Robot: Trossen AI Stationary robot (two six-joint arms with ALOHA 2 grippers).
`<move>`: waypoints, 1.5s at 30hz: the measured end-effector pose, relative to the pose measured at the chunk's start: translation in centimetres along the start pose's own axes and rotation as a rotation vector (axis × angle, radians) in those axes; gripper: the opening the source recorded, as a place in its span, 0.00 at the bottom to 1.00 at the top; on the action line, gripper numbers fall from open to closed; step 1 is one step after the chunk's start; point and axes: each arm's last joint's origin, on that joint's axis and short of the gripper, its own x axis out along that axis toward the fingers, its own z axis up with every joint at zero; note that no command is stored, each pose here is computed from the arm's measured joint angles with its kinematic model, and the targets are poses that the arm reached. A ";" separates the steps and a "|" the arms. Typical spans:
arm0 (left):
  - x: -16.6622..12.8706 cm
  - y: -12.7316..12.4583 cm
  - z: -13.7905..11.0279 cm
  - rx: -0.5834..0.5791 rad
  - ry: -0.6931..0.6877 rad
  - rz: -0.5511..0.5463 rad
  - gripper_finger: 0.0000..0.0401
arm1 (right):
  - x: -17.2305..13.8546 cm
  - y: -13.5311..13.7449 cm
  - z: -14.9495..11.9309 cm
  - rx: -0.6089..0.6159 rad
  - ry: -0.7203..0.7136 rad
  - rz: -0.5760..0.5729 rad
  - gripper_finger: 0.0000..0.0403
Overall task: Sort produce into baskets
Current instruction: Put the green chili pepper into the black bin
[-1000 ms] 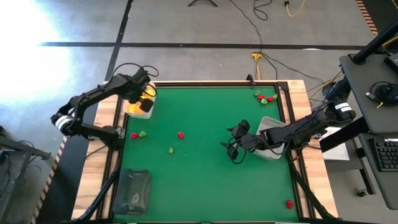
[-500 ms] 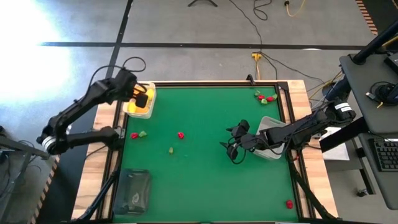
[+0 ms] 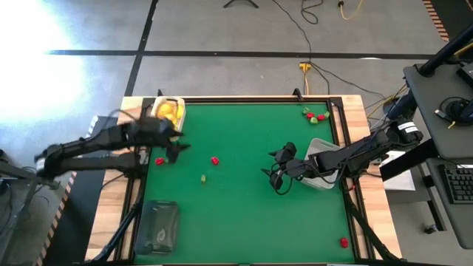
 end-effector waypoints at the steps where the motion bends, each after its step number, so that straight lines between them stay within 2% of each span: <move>1: 0.5 -0.7 -0.7 0.024 -0.008 -0.029 0.78 | 0.0 0.0 0.0 0.000 0.000 0.000 0.90; 4: 1.9 -2.9 -2.8 0.107 -0.044 -0.071 0.77 | 0.0 0.0 0.0 0.000 0.000 0.000 0.90; 7: 2.7 -4.9 -4.6 0.138 -0.073 -0.042 0.77 | 0.0 0.0 0.0 0.000 0.000 0.000 0.90; 14: 3.6 -9.2 -7.7 0.085 -0.027 -0.008 0.77 | 0.0 0.0 0.1 0.006 -0.007 0.003 0.90; 19: 5.4 -11.3 -9.5 0.019 0.055 0.047 0.77 | 0.0 0.3 1.0 0.069 -0.087 0.037 0.90; 24: 7.7 -12.2 -10.7 -0.070 0.116 0.198 0.77 | 0.0 0.5 1.2 0.236 -0.093 0.093 0.90; 28: 9.0 -12.9 -11.4 -0.099 0.120 0.312 0.76 | -0.1 0.6 1.2 0.228 -0.081 0.107 0.90; 32: 10.3 -13.3 -12.1 -0.146 0.107 0.368 0.73 | -0.1 0.7 1.0 0.237 -0.066 0.112 0.90; 37: 11.8 -12.5 -12.9 -0.193 0.105 0.463 0.67 | -0.1 0.6 1.0 0.238 -0.064 0.111 0.90; 41: 12.8 -12.1 -13.5 -0.198 0.118 0.509 0.62 | -0.2 0.9 0.8 0.255 -0.055 0.121 0.90; 45: 13.4 -12.7 -13.6 -0.200 0.132 0.505 0.55 | -0.3 1.0 0.7 0.246 -0.047 0.126 0.90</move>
